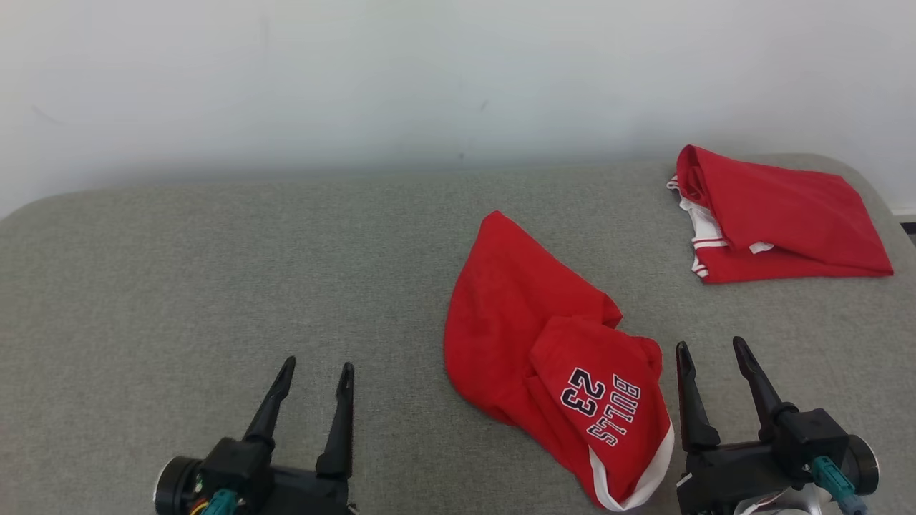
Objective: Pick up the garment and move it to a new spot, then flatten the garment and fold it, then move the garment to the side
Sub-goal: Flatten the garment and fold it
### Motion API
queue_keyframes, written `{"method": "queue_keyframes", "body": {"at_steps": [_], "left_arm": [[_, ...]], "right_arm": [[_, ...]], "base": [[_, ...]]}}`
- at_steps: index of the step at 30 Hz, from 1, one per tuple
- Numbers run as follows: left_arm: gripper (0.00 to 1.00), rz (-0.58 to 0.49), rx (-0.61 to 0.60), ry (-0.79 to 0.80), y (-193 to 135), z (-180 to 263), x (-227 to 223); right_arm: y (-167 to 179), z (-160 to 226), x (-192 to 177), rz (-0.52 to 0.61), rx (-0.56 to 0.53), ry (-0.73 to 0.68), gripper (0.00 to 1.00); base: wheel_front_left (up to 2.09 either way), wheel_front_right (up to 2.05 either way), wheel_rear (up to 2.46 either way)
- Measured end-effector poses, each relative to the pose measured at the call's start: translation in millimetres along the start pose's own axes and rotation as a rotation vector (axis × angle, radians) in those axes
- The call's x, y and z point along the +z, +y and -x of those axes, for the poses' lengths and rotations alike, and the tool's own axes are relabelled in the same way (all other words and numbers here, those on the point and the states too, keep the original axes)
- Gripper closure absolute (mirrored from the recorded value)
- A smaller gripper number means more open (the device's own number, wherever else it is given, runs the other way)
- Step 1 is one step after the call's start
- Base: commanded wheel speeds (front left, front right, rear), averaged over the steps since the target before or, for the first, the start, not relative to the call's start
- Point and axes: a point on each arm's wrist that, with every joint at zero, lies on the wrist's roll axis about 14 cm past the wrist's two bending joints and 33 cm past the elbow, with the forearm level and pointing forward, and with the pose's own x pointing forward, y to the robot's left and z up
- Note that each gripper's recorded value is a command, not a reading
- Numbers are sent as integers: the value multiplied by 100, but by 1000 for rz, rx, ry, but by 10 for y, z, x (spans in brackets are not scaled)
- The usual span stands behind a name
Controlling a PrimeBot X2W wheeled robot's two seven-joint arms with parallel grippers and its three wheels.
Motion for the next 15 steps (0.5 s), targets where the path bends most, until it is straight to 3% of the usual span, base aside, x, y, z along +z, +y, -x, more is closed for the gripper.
{"method": "queue_keyframes", "body": {"at_steps": [8, 15], "left_arm": [[0, -32, -261, 11, -707, -482, -40], [0, -55, -438, 102, -1119, -711, -333]], "right_arm": [[-184, 74, 1, -6, -61, 3, 0], [-390, 185, -67, -22, -130, 26, 0]], "base": [[0, 0, 0], [0, 0, 0]]}}
